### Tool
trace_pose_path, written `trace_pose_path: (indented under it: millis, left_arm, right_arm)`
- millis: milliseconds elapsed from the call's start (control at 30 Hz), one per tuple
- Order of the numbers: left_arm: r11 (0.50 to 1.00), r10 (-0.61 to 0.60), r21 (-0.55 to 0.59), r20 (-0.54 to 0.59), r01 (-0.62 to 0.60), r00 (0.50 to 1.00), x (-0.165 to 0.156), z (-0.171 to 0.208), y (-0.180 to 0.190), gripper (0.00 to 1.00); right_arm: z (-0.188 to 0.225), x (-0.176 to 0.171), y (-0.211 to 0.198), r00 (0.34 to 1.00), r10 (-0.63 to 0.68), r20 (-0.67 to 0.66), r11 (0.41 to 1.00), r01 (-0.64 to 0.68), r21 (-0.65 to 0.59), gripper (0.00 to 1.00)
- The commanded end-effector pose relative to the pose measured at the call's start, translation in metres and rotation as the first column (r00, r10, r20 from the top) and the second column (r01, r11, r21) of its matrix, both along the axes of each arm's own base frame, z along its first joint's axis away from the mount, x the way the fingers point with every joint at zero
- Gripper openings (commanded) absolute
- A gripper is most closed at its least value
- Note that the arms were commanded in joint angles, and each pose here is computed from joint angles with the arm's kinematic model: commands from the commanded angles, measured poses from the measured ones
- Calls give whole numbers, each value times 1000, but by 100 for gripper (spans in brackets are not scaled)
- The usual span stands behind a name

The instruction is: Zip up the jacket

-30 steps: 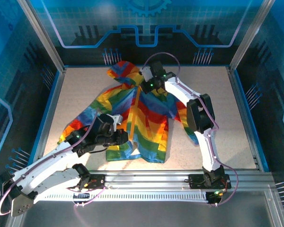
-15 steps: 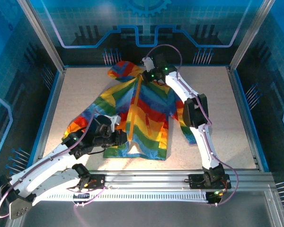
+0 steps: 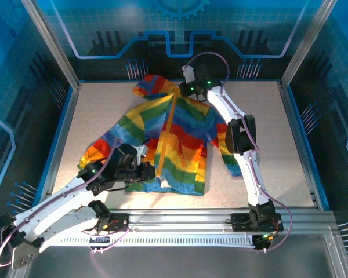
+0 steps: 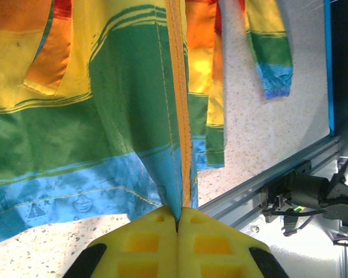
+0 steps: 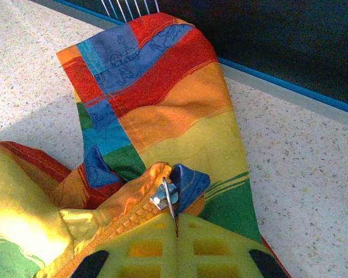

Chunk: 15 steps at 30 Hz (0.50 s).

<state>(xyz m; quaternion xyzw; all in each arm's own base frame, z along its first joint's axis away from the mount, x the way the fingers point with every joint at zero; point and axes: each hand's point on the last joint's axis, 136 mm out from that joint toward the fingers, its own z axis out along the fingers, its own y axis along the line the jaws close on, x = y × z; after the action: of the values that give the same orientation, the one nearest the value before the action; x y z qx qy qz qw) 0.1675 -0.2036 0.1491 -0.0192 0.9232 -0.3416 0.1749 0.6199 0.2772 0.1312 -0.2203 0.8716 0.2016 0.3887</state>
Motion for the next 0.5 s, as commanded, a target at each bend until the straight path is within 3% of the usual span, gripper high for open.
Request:
trace_pose_path:
  millis: [0, 467]
  left_arm:
    - [999, -36, -8, -94, 35, 995, -16, -16, -3, 0]
    - [999, -3, -37, -126, -1, 992, 8, -57, -14, 0]
  right_arm:
    - [14, 22, -13, 996, -60, 70, 998, 58, 26, 0]
    - [3, 17, -14, 998, -40, 48, 999, 39, 9, 0]
